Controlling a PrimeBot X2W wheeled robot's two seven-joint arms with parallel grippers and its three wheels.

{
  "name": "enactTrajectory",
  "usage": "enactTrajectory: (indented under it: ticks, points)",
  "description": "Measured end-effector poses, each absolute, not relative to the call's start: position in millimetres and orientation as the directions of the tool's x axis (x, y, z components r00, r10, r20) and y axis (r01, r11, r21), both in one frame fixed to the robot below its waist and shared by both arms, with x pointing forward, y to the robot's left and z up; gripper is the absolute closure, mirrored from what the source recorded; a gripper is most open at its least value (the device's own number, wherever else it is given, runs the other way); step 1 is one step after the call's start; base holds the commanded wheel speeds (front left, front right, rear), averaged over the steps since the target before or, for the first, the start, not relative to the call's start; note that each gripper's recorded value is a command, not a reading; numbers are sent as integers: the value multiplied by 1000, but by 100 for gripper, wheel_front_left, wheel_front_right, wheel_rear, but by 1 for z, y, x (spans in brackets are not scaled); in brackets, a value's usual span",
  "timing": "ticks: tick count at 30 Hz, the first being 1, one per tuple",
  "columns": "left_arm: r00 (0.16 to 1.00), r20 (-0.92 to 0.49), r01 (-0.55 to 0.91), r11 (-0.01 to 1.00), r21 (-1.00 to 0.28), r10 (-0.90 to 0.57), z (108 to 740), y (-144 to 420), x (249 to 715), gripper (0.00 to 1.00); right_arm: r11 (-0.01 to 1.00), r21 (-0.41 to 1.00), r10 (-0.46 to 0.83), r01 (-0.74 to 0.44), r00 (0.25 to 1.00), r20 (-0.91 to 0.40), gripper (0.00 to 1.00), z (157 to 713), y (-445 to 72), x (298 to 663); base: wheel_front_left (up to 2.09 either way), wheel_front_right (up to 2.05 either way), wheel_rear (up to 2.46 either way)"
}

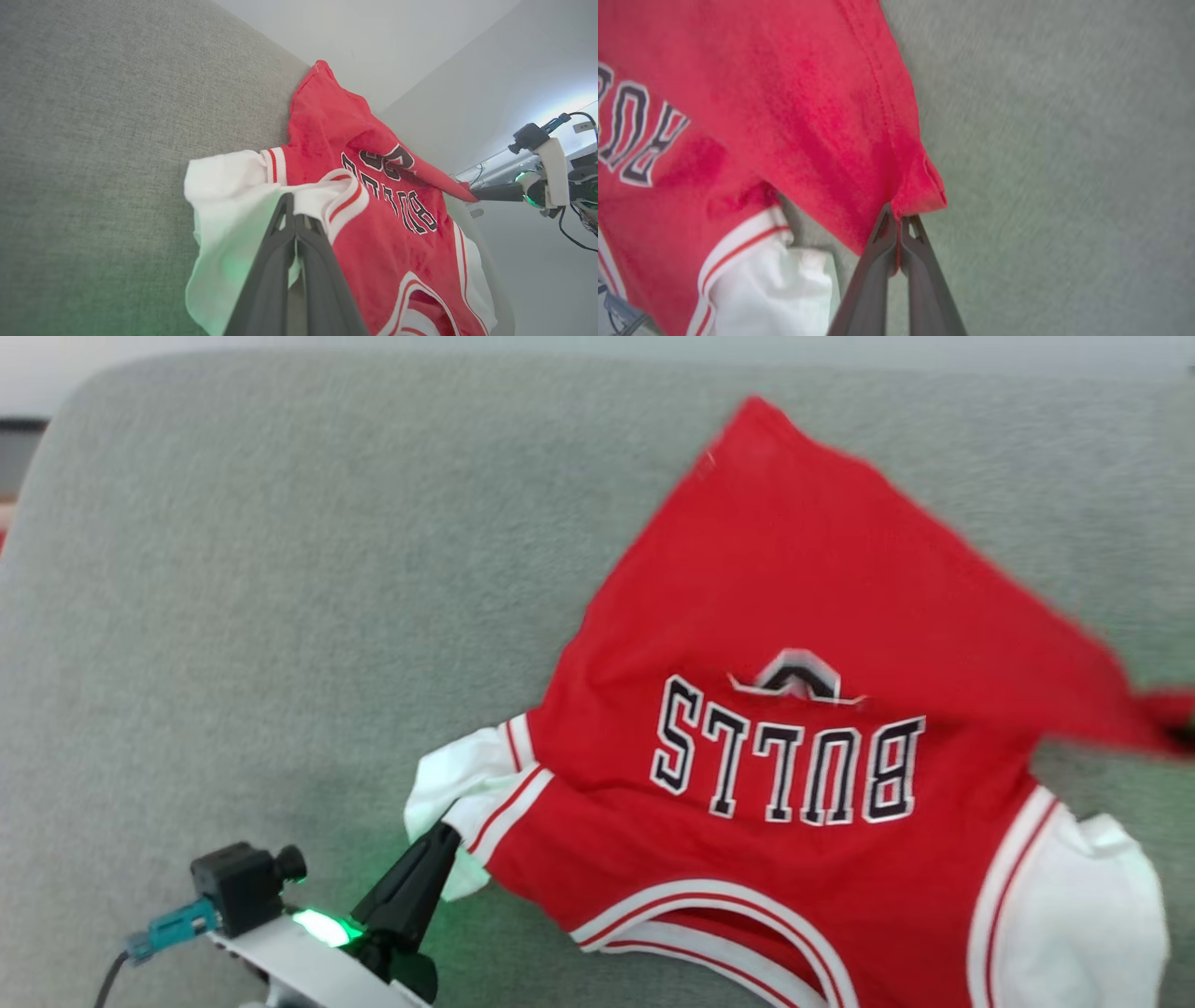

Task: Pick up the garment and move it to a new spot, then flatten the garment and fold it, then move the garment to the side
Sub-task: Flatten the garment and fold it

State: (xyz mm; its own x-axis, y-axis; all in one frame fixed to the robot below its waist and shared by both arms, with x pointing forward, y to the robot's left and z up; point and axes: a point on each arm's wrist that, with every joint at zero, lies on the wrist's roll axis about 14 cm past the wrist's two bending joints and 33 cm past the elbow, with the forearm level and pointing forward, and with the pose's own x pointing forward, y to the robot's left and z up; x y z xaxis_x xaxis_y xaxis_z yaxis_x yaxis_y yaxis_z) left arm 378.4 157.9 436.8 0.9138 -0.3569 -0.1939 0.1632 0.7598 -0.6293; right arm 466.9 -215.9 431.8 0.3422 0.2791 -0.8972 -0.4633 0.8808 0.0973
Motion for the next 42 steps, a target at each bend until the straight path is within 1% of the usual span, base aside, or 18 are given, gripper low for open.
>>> enactTrajectory:
  ticks: [6, 11, 13, 16, 17, 18, 19, 20, 21, 22, 23, 27, 32, 35, 37, 39, 42]
  points:
    - [905, -177, 199, 752, -628, -387, 444, 151, 377, 100, 870, 168, 293, -463, 213, -932, 100, 420, -226, 382, 0, 0, 0]
    - [897, -152, 236, 740, -630, -415, 452, 142, 378, 100, 860, 244, 324, -449, 111, -939, 100, 408, -221, 315, 0, 0, 0]
    - [894, -147, 246, 737, -629, -423, 454, 140, 378, 100, 855, 281, 339, -436, 59, -939, 100, 402, -216, 289, 0, 0, 0]
    - [892, -139, 256, 735, -628, -430, 457, 138, 380, 100, 848, 330, 367, -416, 11, -930, 100, 395, -207, 261, 0, 0, 0]
    - [891, -140, 256, 734, -629, -431, 456, 138, 380, 100, 844, 340, 375, -415, 2, -927, 100, 394, -203, 255, 0, 0, 0]
    - [891, -141, 257, 733, -629, -433, 456, 137, 380, 100, 844, 343, 380, -413, 10, -925, 100, 394, -200, 253, 0, 0, 0]
    - [890, -143, 256, 734, -630, -433, 456, 137, 380, 100, 845, 340, 388, -412, 35, -921, 100, 395, -198, 256, 0, 0, 0]
    - [890, -144, 255, 733, -630, -434, 455, 137, 380, 100, 848, 335, 394, -412, 65, -917, 86, 397, -196, 261, 0, 0, 0]
    - [889, -146, 255, 733, -631, -434, 454, 136, 380, 100, 850, 325, 397, -414, 100, -912, 54, 401, -195, 267, 0, 0, 0]
    - [888, -146, 255, 732, -631, -436, 455, 136, 379, 100, 855, 311, 397, -415, 137, -908, 10, 405, -195, 274, 0, 0, 0]
    - [888, -145, 257, 732, -631, -436, 455, 136, 380, 100, 859, 302, 399, -414, 171, -901, 0, 409, -195, 281, 0, 0, 0]
    - [889, -139, 260, 731, -631, -437, 457, 136, 379, 100, 869, 238, 397, -435, 322, -859, 0, 442, -199, 317, 0, 0, 0]
    - [892, -139, 252, 728, -637, -430, 458, 136, 376, 100, 870, 106, 360, -482, 475, -803, 0, 491, -207, 363, 0, 0, 0]
    - [896, -133, 248, 726, -642, -423, 458, 136, 377, 100, 867, 5, 347, -499, 595, -725, 0, 524, -206, 402, 0, 0, 0]
    - [898, -133, 244, 725, -644, -420, 458, 137, 379, 100, 865, -37, 352, -500, 659, -665, 0, 539, -201, 428, 0, 0, 0]
    - [899, -136, 239, 727, -643, -416, 456, 137, 381, 100, 859, -70, 356, -508, 689, -631, 0, 543, -193, 450, 0, 0, 0]
    - [901, -142, 232, 732, -640, -410, 452, 139, 385, 100, 849, -86, 366, -521, 699, -615, 0, 534, -178, 480, 0, 0, 0]
